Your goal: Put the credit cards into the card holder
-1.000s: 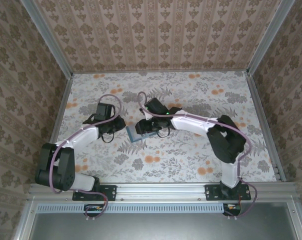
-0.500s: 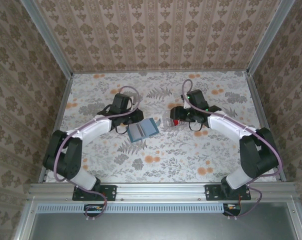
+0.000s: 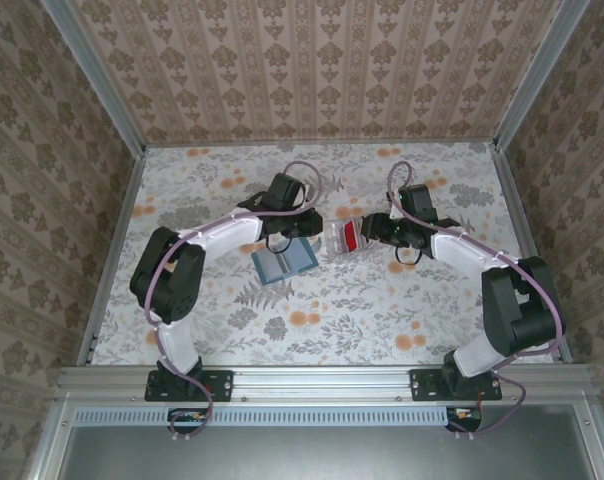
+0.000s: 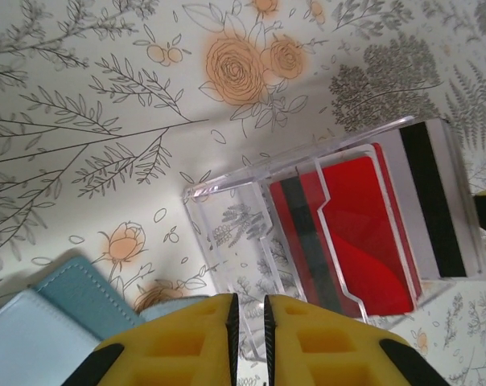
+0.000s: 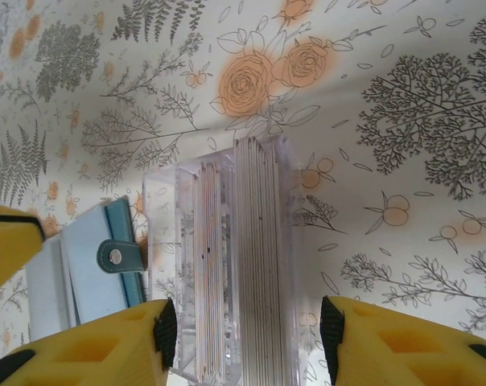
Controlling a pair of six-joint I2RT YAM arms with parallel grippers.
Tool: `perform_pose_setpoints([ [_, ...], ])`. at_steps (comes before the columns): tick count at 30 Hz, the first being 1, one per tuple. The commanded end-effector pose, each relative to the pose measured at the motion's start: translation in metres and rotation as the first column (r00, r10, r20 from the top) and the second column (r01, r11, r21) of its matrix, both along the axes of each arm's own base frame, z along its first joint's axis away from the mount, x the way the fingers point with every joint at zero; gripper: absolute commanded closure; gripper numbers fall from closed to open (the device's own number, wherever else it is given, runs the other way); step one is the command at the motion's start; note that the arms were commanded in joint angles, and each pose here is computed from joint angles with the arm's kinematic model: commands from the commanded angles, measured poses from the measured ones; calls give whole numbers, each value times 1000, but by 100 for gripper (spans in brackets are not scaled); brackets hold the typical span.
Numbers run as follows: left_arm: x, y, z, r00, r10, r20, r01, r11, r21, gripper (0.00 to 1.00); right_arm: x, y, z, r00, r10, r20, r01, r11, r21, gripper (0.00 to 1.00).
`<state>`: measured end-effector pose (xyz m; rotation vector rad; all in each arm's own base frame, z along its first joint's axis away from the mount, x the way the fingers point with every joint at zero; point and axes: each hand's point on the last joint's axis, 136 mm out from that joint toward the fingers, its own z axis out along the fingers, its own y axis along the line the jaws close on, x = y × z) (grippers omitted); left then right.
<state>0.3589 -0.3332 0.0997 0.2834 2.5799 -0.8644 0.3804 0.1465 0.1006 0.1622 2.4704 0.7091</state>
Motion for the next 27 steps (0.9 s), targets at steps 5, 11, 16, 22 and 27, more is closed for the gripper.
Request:
perform_pose_setpoints([
  [5, -8, -10, -20, 996, -47, -73, 49, 998, 34, 80, 5, 11, 3, 998, 49, 49, -52, 997, 53, 46],
  [11, -12, -16, -27, 994, -59, -92, 63, 997, 37, 80, 4, 13, -4, 998, 59, 33, -61, 996, 58, 46],
  [16, -13, -24, -32, 992, -70, -102, 74, 997, 35, 80, 3, 17, -11, 997, 73, 11, -74, 995, 74, 45],
  [22, -14, -30, -37, 991, -78, -111, 83, 996, 37, 80, 1, 16, -15, 997, 73, 2, -73, 995, 71, 45],
  [27, -15, -35, -42, 989, -84, -121, 89, 995, 36, 80, -1, 20, -17, 996, 88, -5, -87, 993, 83, 45],
])
